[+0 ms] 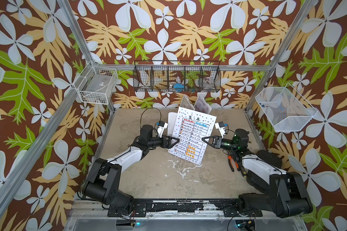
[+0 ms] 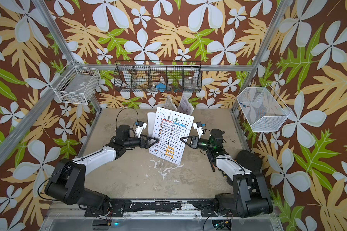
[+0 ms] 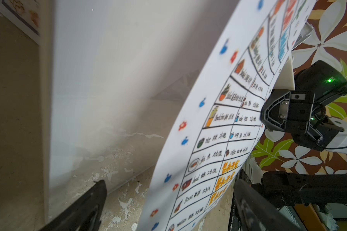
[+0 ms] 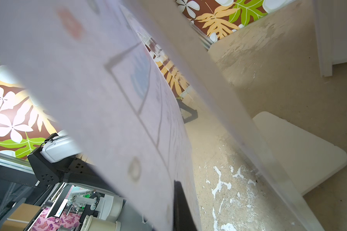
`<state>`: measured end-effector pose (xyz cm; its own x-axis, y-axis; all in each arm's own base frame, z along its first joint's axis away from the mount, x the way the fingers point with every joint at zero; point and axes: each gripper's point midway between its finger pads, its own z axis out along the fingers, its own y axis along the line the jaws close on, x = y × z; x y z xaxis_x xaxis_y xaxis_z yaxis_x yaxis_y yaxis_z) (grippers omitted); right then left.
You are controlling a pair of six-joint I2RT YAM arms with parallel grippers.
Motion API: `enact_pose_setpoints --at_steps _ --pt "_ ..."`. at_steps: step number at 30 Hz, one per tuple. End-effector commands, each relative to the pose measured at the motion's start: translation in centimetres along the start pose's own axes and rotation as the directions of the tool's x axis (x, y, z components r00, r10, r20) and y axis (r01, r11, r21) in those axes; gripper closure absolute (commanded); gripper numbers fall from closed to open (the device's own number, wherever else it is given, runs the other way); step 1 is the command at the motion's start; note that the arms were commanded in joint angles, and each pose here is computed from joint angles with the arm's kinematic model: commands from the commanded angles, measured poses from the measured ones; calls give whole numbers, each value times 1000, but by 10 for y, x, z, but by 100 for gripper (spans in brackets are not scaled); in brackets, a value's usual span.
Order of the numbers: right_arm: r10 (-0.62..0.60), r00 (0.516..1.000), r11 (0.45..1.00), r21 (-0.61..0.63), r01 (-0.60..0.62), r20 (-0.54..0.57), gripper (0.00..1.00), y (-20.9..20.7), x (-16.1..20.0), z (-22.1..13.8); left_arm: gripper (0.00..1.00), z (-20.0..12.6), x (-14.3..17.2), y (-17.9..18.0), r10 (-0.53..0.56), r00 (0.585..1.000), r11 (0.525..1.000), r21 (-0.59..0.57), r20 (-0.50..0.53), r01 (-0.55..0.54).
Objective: Insert the menus into the narrow rack
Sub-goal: Pick up the menu from the center of the board, then insert the menu into the narrow rack.
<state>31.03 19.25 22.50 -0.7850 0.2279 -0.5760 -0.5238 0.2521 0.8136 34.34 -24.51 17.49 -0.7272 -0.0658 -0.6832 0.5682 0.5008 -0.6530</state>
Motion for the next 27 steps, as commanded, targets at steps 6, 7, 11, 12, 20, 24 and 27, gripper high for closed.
enact_pose_setpoints --at_steps 6,7,11,12,20,24,27 --pt "-39 999 999 -28 40 30 100 7 -10 0 1 3 -2 -24 13 1000 991 137 -7 -12" --pt "-42 999 999 -21 43 32 100 5 -10 0 4 2 -3 -27 18 1000 989 149 -3 -17" --pt "-47 999 998 49 46 25 100 -10 -8 0 24 -4 -8 -39 42 999 981 187 14 -44" --pt "-51 998 996 68 50 22 100 -13 -8 0 28 -4 -8 -41 46 999 980 191 16 -48" --pt "-124 992 985 126 119 38 100 -18 -13 -3 47 -5 -9 -44 48 999 978 204 15 -50" --pt "-195 979 978 94 188 66 100 -5 -16 -5 50 -8 -14 -47 63 997 978 196 33 -68" --pt "-242 965 970 52 238 105 100 9 -19 -7 51 -12 -20 -54 88 995 976 197 55 -97"
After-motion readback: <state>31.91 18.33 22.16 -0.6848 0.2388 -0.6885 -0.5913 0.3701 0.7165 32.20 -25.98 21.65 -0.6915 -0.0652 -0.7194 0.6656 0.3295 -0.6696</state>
